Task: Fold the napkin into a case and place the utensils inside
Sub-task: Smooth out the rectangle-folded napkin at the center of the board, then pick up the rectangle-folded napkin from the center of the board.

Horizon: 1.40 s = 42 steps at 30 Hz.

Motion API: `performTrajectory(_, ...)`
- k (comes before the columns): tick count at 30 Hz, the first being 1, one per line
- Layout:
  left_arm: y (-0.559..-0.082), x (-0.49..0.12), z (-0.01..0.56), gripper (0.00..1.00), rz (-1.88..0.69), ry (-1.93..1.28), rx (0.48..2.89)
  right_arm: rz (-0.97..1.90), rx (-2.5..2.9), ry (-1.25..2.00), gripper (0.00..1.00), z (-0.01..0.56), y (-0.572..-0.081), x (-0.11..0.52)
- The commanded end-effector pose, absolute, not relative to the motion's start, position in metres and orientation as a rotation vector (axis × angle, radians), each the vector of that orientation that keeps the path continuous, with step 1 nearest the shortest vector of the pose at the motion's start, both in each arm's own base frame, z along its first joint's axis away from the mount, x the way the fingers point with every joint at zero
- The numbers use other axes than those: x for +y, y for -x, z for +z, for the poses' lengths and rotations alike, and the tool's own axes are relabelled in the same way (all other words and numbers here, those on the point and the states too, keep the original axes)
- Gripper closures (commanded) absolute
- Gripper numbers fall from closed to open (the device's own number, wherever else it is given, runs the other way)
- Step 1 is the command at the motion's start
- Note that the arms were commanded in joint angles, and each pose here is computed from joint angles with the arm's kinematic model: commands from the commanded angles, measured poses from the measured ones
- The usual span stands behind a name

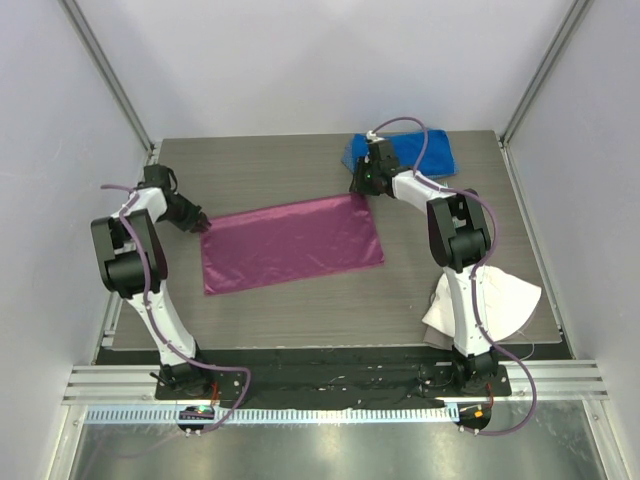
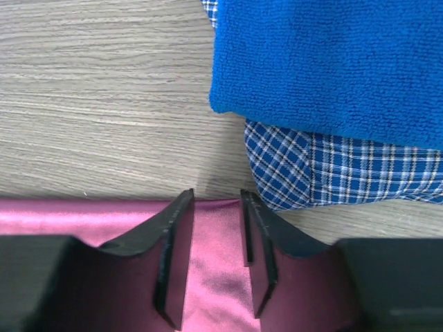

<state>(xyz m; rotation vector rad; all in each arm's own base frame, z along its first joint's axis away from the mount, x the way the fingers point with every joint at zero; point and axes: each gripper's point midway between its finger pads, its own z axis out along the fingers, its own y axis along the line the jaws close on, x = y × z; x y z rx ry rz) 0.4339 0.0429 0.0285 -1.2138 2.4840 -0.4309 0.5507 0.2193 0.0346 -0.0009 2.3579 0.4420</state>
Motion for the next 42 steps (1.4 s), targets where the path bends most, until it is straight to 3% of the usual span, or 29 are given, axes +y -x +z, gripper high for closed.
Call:
performTrajectory(1,-0.451,0.031,0.089,0.76,-0.553,1.108,2.345,0.427,2.259,0.03,0.57,0.09,-0.558,0.226)
performTrajectory(7,-0.472,-0.017,0.11,0.76,-0.74,1.052,2.281,0.529,2.186,0.048,0.49,0.132,-0.549,0.265)
performTrajectory(12,-0.489,-0.067,0.096,0.8,-0.879,1.005,2.306,0.719,2.188,0.061,0.47,0.132,-0.531,0.317)
performTrajectory(19,-0.508,-0.118,0.079,0.81,-0.982,0.96,2.321,0.988,2.184,0.054,0.6,0.115,-0.516,0.375)
performTrajectory(23,-0.51,-0.124,0.07,0.81,-0.995,0.957,2.338,1.005,2.214,0.062,0.64,0.097,-0.52,0.381)
performTrajectory(28,-0.491,-0.124,0.093,0.8,-0.897,0.858,2.372,0.748,2.32,0.069,0.64,0.1,-0.515,0.343)
performTrajectory(34,-0.451,-0.156,0.115,0.73,-0.776,0.686,2.437,0.452,2.363,0.108,0.48,0.132,-0.484,0.28)
performTrajectory(42,-0.384,-0.25,0.126,0.6,-0.491,0.212,2.48,0.321,2.476,-0.395,0.37,0.125,-0.421,0.142)
